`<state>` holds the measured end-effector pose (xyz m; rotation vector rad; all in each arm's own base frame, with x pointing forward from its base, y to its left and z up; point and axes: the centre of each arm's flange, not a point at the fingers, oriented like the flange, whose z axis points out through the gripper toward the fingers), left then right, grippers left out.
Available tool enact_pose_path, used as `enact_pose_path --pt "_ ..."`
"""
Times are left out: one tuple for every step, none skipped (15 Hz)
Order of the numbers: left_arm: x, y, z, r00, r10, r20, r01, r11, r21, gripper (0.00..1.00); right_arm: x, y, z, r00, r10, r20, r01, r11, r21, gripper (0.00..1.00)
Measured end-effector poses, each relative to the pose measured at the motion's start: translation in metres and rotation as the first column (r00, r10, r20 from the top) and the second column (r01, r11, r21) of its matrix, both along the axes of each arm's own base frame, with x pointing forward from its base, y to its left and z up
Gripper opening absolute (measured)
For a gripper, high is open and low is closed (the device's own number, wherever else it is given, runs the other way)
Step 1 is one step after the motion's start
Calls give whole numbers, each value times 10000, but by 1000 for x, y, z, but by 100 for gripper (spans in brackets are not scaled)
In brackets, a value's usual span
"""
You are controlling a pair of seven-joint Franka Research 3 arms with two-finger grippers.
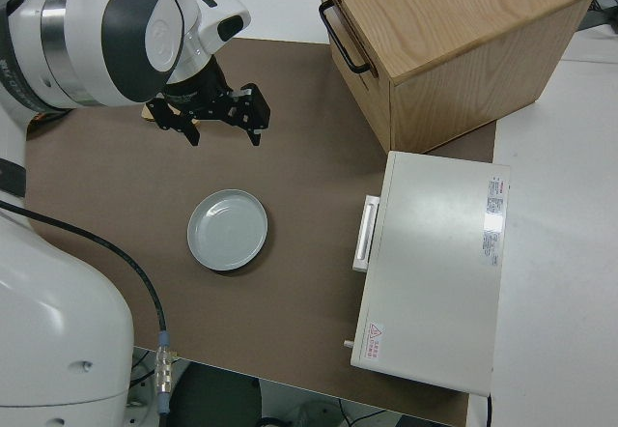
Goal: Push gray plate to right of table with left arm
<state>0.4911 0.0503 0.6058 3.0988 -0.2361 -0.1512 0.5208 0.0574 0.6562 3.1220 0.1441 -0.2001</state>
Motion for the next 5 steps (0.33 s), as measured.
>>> enact_pose_path --pt "0 7 6 9999 44 139 -44 10000 -16 100 0 0 0 10000 0 0 0 10000 0 99" --pt "0 15 11 9996 108 255 -108 9999 -28 100 0 0 0 10000 0 0 0 10000 0 99" --pt "1 21 15 9992 175 361 -174 9998 -34 100 0 0 0 10000 0 0 0 10000 0 99" --pt "2 26 19 9987 229 459 -228 9997 -33 100 0 0 0 10000 0 0 0 10000 0 99" --pt "3 30 22 9983 263 526 -262 9997 -27 100 0 0 0 10000 0 0 0 10000 0 99"
